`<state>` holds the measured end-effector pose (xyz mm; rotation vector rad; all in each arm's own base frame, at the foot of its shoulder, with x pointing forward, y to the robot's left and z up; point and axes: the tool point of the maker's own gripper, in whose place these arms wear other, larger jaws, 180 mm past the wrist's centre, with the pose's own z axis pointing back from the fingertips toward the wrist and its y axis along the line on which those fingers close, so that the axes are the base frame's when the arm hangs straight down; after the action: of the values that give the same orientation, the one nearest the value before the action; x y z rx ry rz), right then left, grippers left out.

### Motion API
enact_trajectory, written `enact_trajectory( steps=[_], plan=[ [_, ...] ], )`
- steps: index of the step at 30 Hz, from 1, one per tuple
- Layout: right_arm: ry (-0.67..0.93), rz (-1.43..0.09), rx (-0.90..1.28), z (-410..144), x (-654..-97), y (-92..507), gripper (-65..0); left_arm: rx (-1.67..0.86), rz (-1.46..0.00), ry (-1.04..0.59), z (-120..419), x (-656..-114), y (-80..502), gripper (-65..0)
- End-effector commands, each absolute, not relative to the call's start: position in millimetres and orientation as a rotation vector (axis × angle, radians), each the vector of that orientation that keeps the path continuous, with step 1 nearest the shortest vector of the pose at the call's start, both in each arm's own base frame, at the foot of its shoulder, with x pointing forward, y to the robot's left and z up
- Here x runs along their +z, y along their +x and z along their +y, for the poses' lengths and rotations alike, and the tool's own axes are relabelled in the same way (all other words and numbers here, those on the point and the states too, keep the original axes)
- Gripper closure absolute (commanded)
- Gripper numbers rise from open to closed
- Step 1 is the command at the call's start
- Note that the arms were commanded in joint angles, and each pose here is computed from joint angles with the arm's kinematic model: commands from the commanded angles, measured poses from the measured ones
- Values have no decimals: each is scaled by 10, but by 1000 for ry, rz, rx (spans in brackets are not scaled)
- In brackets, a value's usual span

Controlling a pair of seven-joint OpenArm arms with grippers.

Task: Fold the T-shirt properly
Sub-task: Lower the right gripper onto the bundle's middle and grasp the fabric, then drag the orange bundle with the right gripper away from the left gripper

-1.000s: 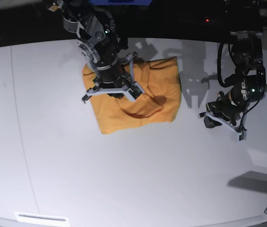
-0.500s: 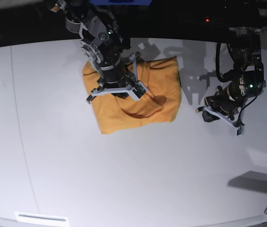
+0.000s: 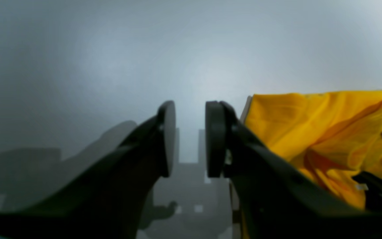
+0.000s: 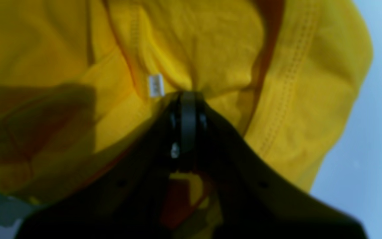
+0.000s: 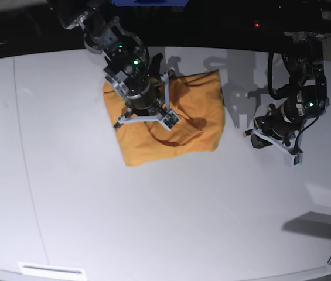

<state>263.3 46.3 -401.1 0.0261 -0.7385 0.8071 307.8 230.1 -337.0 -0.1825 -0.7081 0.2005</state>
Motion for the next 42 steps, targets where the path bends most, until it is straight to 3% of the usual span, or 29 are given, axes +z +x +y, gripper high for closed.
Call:
enact_trajectory(
  steps=[1, 24, 42],
  plan=[
    [12, -763, 792, 437, -3965, 2759, -3, 193, -759, -170, 2363, -3228, 3148, -148],
    [-133, -711, 456, -703, -4254, 3741, -3, 193, -761, -162, 2400, -3215, 3165, -148],
    [-199, -661, 371, -1238, -4370, 3630, -3, 192, -783, -165, 2400, -3146, 3233, -148]
  ],
)
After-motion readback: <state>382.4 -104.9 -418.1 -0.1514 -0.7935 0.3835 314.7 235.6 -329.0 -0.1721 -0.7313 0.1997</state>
